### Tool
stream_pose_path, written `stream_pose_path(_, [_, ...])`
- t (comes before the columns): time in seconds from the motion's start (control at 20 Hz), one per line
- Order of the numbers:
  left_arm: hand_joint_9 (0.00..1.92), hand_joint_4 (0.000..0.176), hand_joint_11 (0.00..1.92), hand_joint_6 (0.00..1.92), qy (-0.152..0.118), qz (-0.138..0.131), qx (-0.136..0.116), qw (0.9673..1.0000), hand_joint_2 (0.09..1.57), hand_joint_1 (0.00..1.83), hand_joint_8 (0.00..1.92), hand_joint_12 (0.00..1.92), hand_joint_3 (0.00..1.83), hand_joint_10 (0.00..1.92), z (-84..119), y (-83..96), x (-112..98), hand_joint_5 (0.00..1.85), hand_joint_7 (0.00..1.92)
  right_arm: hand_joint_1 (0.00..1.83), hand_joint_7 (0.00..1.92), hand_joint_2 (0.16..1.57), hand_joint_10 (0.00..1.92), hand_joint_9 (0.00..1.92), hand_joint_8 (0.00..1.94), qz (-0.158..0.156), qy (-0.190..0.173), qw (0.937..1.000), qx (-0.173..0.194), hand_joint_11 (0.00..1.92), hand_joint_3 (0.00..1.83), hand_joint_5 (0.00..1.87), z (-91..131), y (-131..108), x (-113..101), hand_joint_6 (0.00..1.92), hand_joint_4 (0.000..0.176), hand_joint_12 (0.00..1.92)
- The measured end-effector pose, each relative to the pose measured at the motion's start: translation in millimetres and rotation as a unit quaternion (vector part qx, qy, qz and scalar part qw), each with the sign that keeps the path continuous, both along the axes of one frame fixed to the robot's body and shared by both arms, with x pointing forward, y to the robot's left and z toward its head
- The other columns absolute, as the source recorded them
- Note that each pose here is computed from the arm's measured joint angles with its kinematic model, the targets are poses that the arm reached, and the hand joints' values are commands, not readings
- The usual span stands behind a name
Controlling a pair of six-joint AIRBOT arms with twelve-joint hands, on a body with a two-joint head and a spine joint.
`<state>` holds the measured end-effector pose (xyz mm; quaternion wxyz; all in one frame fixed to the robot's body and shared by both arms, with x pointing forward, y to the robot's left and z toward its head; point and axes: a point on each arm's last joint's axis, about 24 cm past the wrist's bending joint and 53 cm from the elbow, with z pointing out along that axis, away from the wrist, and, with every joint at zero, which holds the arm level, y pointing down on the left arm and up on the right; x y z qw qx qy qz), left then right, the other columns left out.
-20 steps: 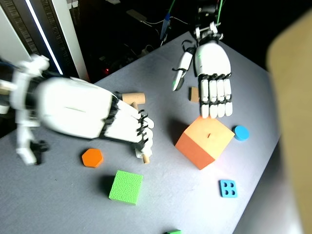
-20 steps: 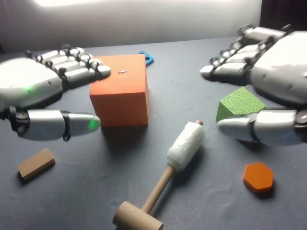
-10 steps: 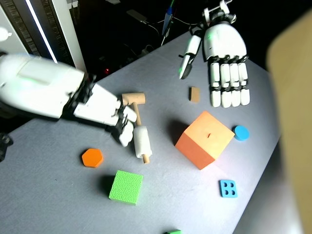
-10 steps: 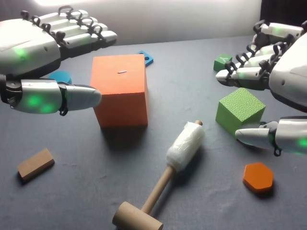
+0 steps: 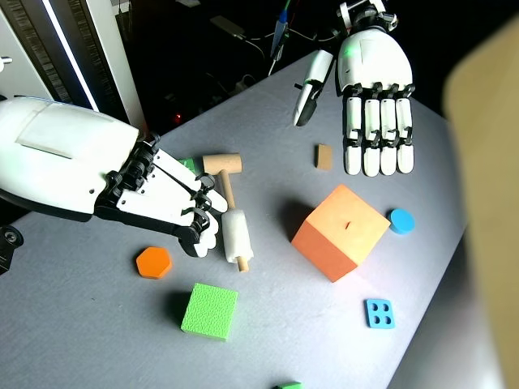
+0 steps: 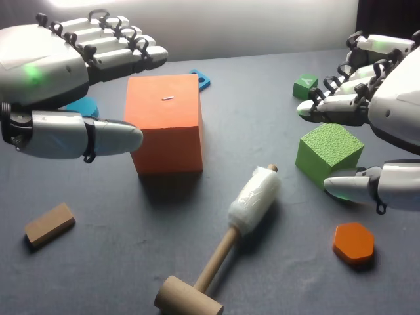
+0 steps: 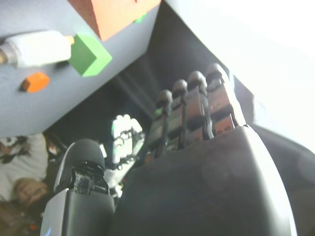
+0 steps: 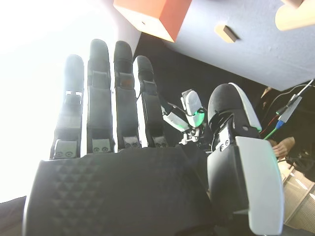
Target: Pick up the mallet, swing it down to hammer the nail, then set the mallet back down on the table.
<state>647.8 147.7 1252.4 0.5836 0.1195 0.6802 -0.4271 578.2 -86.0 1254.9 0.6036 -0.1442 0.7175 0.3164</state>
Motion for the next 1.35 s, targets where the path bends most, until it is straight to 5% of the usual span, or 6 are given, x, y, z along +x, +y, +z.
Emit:
stream_pose_path(0.4, [0.43, 0.000, 0.00, 0.02, 0.010, -0.006, 0.007, 0.9999, 1.31, 0.00, 0.05, 0.77, 0.00, 0.05, -9.0, -5.1, -4.8, 0.35, 0.48, 0.26, 0.49, 1.21, 0.90, 0.34, 0.53, 0.002, 0.005, 1.0000, 0.007, 0.10, 0.00, 0.63, -0.7, -1.2, 1.2, 0.05, 0.000, 1.39])
stream_pose_path(0.55, [0.12, 0.000, 0.09, 1.86, 0.013, -0.010, 0.008, 0.9998, 1.31, 0.16, 1.87, 1.89, 0.00, 1.88, -12.1, -10.7, -6.2, 0.01, 0.04, 0.40, 0.24, 1.21, 1.90, 0.36, 1.91, 0.003, 0.004, 1.0000, 0.006, 0.42, 0.00, 0.27, -0.7, -0.7, 0.9, 1.88, 0.000, 1.91])
stream_pose_path(0.9, [1.58, 0.000, 1.61, 1.92, 0.020, -0.038, -0.001, 0.9991, 1.38, 0.99, 1.92, 1.92, 0.00, 1.92, -14.5, -35.9, -20.5, 1.36, 1.52, 0.68, 1.41, 1.46, 1.92, 1.45, 1.94, 0.021, -0.039, 0.9978, -0.049, 1.57, 0.00, 1.28, -2.1, 0.4, 0.6, 1.92, 0.006, 1.92])
stream_pose_path(0.95, [1.56, 0.007, 1.59, 1.92, 0.021, -0.037, -0.003, 0.9991, 1.39, 0.99, 1.92, 1.92, 0.00, 1.92, -14.5, -36.3, -20.1, 1.36, 1.50, 0.74, 1.43, 1.47, 1.92, 1.47, 1.94, 0.028, -0.045, 0.9962, -0.070, 1.58, 0.00, 1.30, -6.5, 0.0, 0.7, 1.92, 0.108, 1.92])
stream_pose_path(1.0, [1.55, 0.142, 1.57, 1.92, 0.022, -0.038, -0.005, 0.9990, 1.41, 0.96, 1.92, 1.92, 0.01, 1.92, -14.4, -37.3, -20.1, 1.37, 1.49, 0.81, 1.44, 1.45, 1.92, 1.47, 1.94, 0.035, -0.043, 0.9942, -0.092, 1.58, 0.00, 1.31, -13.9, -1.1, 1.7, 1.92, 0.162, 1.92])
stream_pose_path(1.35, [1.59, 0.176, 1.59, 1.92, 0.027, -0.042, -0.005, 0.9987, 1.42, 0.96, 1.92, 1.92, 0.01, 1.92, -19.6, -41.0, -21.1, 1.42, 1.54, 0.89, 1.44, 1.43, 1.92, 1.50, 1.94, 0.085, 0.049, 0.9708, -0.219, 1.60, 0.00, 1.29, -87.3, -20.2, 2.9, 1.92, 0.176, 1.92])
